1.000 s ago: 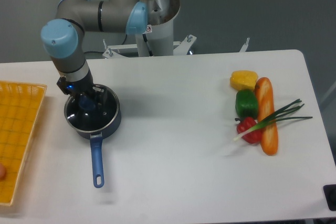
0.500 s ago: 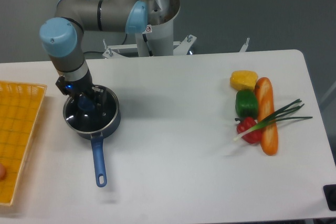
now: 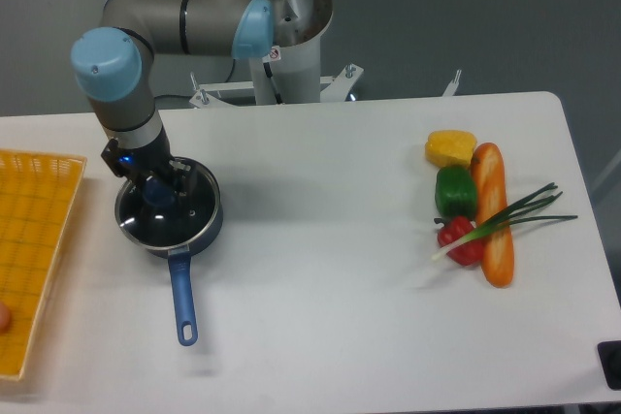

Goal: Open the lid
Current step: 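Lift the glass lid off the saucepan and move it aside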

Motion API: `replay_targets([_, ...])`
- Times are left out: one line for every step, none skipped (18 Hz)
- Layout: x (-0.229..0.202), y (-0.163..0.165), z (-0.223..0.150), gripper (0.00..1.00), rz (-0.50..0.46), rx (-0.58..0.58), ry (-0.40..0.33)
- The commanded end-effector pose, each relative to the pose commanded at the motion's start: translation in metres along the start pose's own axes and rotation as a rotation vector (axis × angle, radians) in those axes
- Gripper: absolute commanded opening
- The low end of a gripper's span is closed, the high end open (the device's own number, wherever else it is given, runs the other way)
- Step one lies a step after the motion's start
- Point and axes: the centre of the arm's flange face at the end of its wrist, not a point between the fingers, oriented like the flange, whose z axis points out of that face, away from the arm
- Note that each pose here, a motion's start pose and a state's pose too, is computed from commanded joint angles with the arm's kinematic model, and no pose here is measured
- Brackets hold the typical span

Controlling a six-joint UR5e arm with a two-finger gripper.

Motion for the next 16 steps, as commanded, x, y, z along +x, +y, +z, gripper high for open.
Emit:
replay_targets([-0.005, 0.0, 0.0, 0.59, -0.008, 0.001, -0.003])
replay_targets([-0.011, -0.001, 0.0, 0.59, -0.015, 0.001, -0.007])
replay_targets([-0.02, -0.001, -0.001, 0.59, -0.024, 0.002, -0.009])
replay_targets([-0.027, -0.001, -0.001, 0.59, -0.023, 0.001, -0.01])
replay_targets([-0.035, 0.0, 0.0, 0.59, -0.021, -0.005, -0.01])
replay_targets([-0.047, 0.001, 0.001, 0.59, -0.021, -0.015, -0.009])
replay_targets([-0.059, 0.003, 0.001, 0.59, -0.016, -0.024, -0.006])
replay_targets([-0.072, 0.003, -0.001, 0.59, -0.012, -0.028, -0.005])
replay_targets([-0.082, 0.003, -0.003, 0.59, -0.011, -0.03, -0.006])
replay_targets([-0.093, 0.004, -0.005, 0.59, -0.02, -0.029, -0.006])
replay_targets([-0.105, 0.004, -0.008, 0.59, -0.028, -0.029, -0.006])
replay_targets([-0.113, 0.005, -0.008, 0.59, -0.028, -0.031, -0.008])
replay_targets([-0.123, 0.007, -0.007, 0.59, -0.03, -0.034, -0.009])
replay_targets([-0.134, 0.008, -0.007, 0.59, -0.026, -0.034, -0.008])
replay_targets([-0.144, 0.01, -0.005, 0.59, -0.019, -0.036, -0.005])
replay_targets([-0.152, 0.012, -0.004, 0.59, -0.013, -0.038, -0.005])
